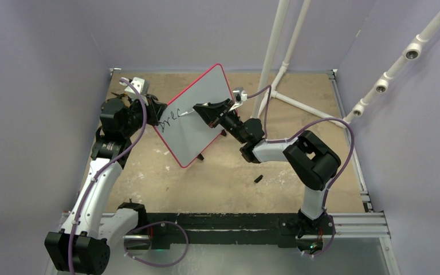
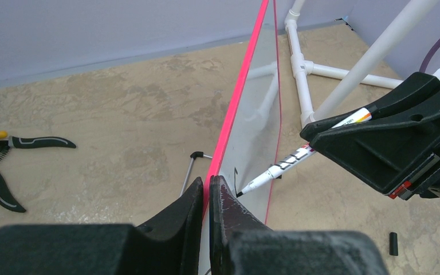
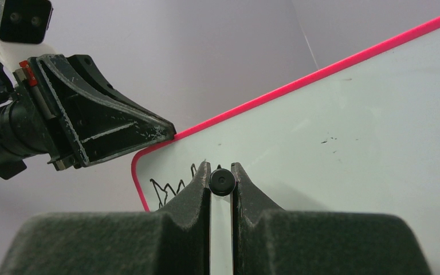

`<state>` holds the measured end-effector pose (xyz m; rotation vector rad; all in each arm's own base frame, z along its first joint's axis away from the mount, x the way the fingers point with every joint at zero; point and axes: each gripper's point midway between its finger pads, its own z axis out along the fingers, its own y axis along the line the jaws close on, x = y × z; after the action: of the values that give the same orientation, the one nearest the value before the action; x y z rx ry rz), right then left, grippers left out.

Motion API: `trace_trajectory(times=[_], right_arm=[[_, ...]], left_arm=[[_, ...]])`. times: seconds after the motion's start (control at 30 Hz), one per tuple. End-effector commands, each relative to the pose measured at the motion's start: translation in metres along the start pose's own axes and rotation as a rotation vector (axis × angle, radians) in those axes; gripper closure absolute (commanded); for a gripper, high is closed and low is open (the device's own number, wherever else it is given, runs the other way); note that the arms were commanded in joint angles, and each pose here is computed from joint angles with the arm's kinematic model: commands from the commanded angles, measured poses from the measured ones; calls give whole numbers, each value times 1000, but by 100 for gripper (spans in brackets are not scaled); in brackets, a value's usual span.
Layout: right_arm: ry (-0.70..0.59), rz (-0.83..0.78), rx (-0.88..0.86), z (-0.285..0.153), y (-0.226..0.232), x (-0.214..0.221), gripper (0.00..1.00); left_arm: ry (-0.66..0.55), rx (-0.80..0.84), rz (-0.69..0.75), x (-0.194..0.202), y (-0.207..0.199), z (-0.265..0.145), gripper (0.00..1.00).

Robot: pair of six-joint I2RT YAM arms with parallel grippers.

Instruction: Write a sentence on the whiteboard

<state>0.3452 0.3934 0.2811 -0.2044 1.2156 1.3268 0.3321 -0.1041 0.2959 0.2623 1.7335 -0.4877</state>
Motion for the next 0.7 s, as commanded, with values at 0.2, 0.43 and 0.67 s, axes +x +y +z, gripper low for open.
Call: trace_trajectory(times=[0.2, 0.43, 0.67], right_arm=[[-29, -31, 33, 0, -2, -10, 100], [-59, -43, 23, 8, 2, -22, 100], [-85, -57, 27, 12, 5, -32, 100]], left_arm=[[33, 24, -28, 11, -4, 1, 94], [33, 23, -28, 11, -3, 1, 94], [32, 24, -28, 11, -4, 1, 94]])
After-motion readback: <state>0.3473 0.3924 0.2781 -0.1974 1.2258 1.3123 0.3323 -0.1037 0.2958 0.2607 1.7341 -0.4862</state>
